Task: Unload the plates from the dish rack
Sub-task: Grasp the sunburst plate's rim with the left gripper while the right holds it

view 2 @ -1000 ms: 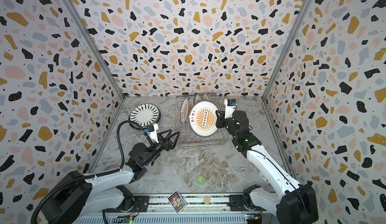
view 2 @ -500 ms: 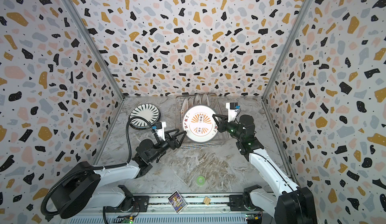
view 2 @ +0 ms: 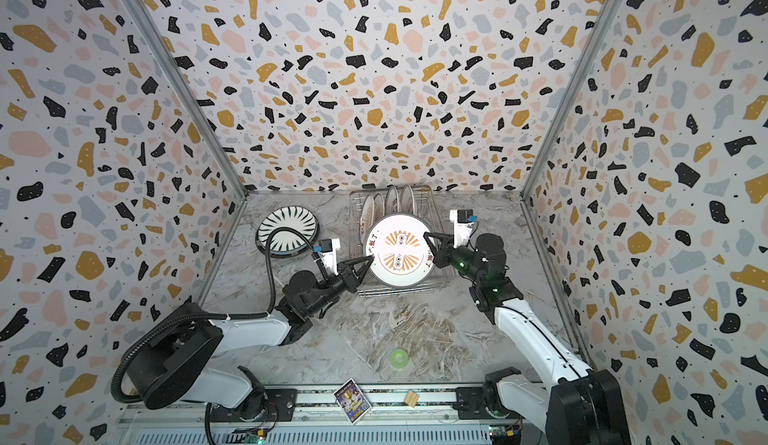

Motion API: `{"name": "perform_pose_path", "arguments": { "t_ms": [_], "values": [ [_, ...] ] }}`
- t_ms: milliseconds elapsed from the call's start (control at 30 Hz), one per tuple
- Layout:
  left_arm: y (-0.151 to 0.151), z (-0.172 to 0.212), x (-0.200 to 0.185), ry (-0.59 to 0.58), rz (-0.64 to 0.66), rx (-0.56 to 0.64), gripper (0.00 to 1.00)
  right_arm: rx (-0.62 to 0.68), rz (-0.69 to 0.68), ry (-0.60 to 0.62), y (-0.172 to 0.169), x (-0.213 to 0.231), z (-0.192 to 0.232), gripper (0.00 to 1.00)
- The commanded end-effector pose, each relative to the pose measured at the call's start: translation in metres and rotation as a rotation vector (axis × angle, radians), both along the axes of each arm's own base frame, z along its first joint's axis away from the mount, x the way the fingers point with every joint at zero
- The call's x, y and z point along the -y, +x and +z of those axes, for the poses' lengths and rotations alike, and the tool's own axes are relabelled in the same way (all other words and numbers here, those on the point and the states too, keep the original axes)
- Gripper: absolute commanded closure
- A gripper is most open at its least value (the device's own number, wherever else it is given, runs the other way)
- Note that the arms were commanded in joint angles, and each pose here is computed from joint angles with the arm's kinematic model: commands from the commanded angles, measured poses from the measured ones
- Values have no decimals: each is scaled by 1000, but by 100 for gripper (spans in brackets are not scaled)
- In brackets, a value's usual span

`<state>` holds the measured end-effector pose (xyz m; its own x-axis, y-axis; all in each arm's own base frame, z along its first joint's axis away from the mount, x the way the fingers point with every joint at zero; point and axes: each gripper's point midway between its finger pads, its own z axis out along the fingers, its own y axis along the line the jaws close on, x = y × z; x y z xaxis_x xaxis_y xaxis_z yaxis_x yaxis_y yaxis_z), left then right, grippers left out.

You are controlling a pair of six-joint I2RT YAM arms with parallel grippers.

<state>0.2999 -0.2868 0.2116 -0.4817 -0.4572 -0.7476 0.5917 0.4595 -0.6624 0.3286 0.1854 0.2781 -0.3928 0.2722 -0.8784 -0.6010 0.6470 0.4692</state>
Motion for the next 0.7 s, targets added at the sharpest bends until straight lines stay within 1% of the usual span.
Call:
{"name": "perform_pose_path", "arguments": {
  "t_ms": [0, 100, 167, 300, 367, 400, 467, 500, 567, 667],
  "values": [
    [-1, 32, 7, -71, -28, 87, 86, 87, 32, 31, -3, -5, 22, 98],
    [0, 33, 9, -76, -34, 84, 89, 101, 58, 16, -8, -12, 18, 97],
    [0, 34, 10, -82, -41, 80, 99, 108, 69, 4, -11, -18, 16, 97],
    [1, 34, 10, -91, -36, 71, 100, 116, 88, -25, -14, -27, 13, 94],
    [3, 33, 8, -86, -19, 67, 100, 114, 95, -27, -15, -29, 12, 91],
    [4, 33, 7, -87, -13, 64, 100, 113, 96, -30, -14, -29, 11, 87],
    [3, 34, 5, -94, -8, 60, 100, 107, 98, -32, -14, -30, 9, 75],
    [4, 34, 4, -101, -3, 53, 100, 105, 98, -33, -13, -30, 9, 71],
    [6, 34, 2, -102, 12, 44, 100, 93, 85, -35, -10, -29, 7, 68],
    [11, 31, -5, -90, 68, 32, 100, 79, 64, -47, -7, -29, 4, 68]
  ]
}}
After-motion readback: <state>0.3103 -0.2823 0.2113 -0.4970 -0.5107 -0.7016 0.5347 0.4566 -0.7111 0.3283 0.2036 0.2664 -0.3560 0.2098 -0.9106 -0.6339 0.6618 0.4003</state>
